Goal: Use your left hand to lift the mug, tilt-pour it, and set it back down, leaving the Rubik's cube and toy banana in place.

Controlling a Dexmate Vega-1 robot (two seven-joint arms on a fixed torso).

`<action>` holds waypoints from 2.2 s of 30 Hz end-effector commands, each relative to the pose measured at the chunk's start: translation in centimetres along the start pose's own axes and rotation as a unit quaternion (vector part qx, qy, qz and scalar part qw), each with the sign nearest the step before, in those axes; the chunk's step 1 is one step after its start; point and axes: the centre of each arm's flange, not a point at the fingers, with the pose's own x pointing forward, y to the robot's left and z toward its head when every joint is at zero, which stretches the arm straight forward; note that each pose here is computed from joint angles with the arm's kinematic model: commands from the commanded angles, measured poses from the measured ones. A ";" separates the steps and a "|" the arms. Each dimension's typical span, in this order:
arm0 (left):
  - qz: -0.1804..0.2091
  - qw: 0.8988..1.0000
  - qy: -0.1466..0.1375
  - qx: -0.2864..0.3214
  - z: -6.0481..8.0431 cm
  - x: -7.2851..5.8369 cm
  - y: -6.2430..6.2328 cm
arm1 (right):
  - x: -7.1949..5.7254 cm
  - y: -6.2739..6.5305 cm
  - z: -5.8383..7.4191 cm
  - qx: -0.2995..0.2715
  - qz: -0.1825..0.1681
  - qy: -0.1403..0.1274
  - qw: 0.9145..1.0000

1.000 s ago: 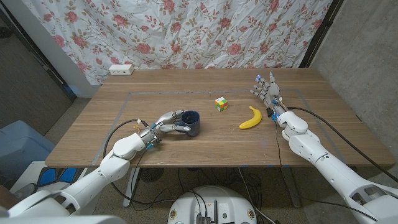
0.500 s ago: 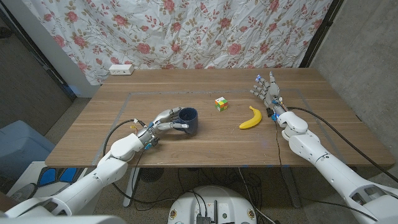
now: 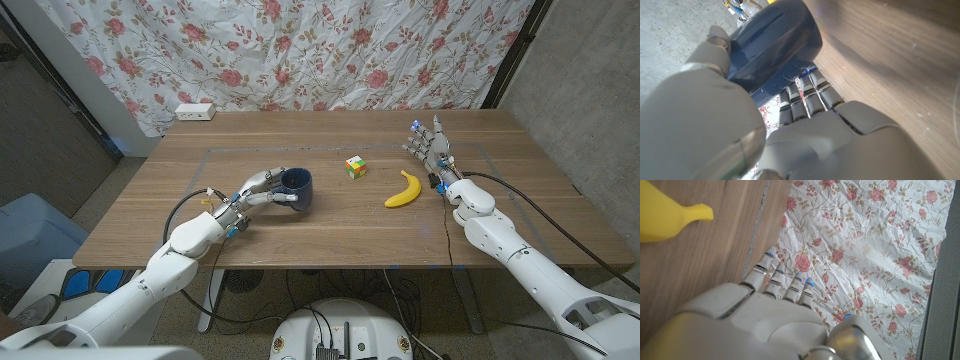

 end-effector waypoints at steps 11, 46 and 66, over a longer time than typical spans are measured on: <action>0.006 0.997 0.001 0.079 3.4 -1.2 2.3 | 0.0 0.0 0.0 0.000 0.000 0.000 1.000; -0.047 0.964 0.036 0.259 9.1 1.2 4.7 | 0.0 0.0 0.0 0.000 0.000 0.000 1.000; -0.114 0.907 0.062 0.402 12.6 2.9 4.7 | 0.0 0.0 0.0 0.000 0.000 0.000 1.000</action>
